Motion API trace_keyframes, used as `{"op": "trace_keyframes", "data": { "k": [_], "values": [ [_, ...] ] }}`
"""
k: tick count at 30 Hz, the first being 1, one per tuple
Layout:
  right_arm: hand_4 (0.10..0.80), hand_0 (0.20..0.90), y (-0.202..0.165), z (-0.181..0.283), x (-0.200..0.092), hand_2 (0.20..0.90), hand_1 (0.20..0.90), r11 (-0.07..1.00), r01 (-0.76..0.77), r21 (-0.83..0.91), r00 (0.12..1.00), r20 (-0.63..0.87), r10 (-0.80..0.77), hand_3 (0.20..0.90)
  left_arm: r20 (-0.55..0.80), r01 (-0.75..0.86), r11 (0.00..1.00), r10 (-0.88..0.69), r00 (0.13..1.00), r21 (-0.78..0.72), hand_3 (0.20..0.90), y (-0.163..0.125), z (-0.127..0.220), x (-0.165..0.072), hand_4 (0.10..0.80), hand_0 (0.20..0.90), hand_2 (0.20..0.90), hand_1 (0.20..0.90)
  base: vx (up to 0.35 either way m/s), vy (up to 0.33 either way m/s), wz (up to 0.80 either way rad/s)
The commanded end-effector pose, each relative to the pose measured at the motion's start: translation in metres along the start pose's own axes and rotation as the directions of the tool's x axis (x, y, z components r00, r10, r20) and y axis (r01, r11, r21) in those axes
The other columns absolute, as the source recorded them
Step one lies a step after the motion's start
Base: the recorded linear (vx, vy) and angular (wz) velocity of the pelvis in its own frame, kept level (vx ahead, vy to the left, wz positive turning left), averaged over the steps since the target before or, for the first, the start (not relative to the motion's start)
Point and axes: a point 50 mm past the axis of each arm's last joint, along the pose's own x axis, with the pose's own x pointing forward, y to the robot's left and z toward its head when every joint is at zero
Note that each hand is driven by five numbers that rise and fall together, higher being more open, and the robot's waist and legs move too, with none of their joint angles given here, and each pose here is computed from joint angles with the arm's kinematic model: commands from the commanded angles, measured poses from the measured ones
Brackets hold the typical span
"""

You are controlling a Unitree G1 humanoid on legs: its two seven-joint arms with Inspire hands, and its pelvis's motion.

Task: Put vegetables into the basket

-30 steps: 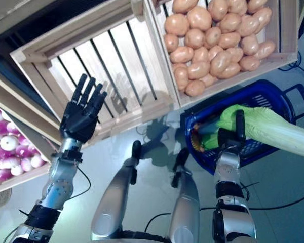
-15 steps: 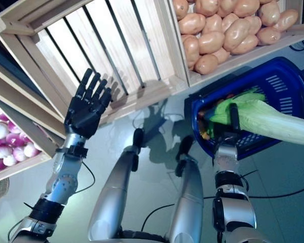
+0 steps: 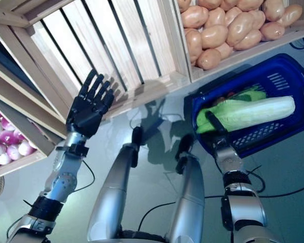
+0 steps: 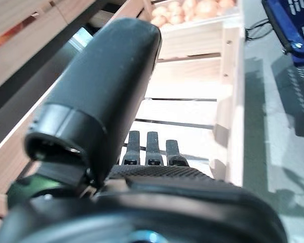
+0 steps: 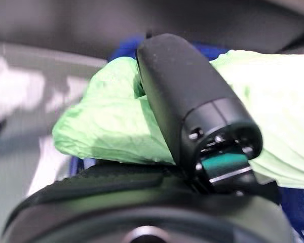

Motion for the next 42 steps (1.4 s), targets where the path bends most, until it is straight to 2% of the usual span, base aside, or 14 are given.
{"op": "trace_keyframes", "data": {
  "k": [1,7,11,21,33,34,35,36,42],
  "values": [
    [0.400,0.300,-0.007,0.048,-0.009,0.300,0.300,0.995,0.100,-0.013,0.990,0.097,-0.098,0.300,0.130,0.094,0.994,-0.100,0.986,0.055,0.900,-0.014,0.032,0.001,0.800,0.900,0.900,0.900,0.014,-0.053,0.01],
    [0.400,0.300,-0.006,0.053,-0.010,0.300,0.300,0.980,0.200,-0.020,0.979,0.052,-0.199,0.300,0.114,0.091,0.992,-0.101,0.988,0.089,0.900,-0.013,0.034,-0.001,0.800,0.900,0.900,0.900,0.020,-0.058,0.03],
    [0.400,0.300,-0.009,0.069,-0.014,0.300,0.300,0.962,0.269,-0.037,0.960,0.089,-0.265,0.300,0.104,0.085,0.991,-0.095,0.990,0.099,0.900,-0.010,0.036,-0.003,0.800,0.900,0.900,0.900,0.022,-0.042,0.00],
    [0.400,0.300,-0.018,0.087,-0.021,0.300,0.300,0.897,0.386,-0.216,0.920,0.164,-0.356,0.300,0.075,0.090,0.986,-0.101,0.992,0.140,0.900,-0.005,0.042,-0.006,0.800,0.900,0.900,0.900,0.017,-0.037,0.04],
    [0.400,0.300,-0.040,0.089,-0.028,0.300,0.300,0.836,0.453,-0.312,0.889,0.080,-0.452,0.300,0.050,0.114,0.979,-0.124,0.991,0.166,0.900,0.000,0.047,-0.009,0.800,0.900,0.900,0.900,0.009,-0.028,0.01],
    [0.488,0.432,-0.042,0.087,-0.028,0.432,0.432,0.834,0.462,-0.302,0.883,0.067,-0.464,0.432,0.050,0.115,0.978,-0.125,0.991,0.174,0.900,0.000,0.048,-0.009,0.800,0.900,0.900,0.900,0.000,0.000,0.00],
    [0.543,0.514,-0.042,0.086,-0.028,0.514,0.514,0.835,0.462,-0.301,0.883,0.066,-0.465,0.514,0.050,0.115,0.978,-0.125,0.991,0.175,0.900,0.000,0.048,-0.009,0.800,0.900,0.900,0.900,0.000,0.000,0.00],
    [0.800,0.900,-0.044,0.084,-0.028,0.900,0.900,0.840,0.458,-0.290,0.884,0.053,-0.464,0.900,0.050,0.115,0.978,-0.125,0.991,0.176,0.900,0.000,0.048,-0.010,0.800,0.900,0.900,0.900,0.000,0.000,0.00],
    [0.800,0.900,-0.046,0.080,-0.027,0.900,0.900,0.837,0.470,-0.280,0.878,0.055,-0.475,0.900,0.044,0.123,0.976,-0.133,0.990,0.178,0.900,0.000,0.047,-0.009,0.800,0.900,0.900,0.900,0.000,0.004,0.01]
  ]
}}
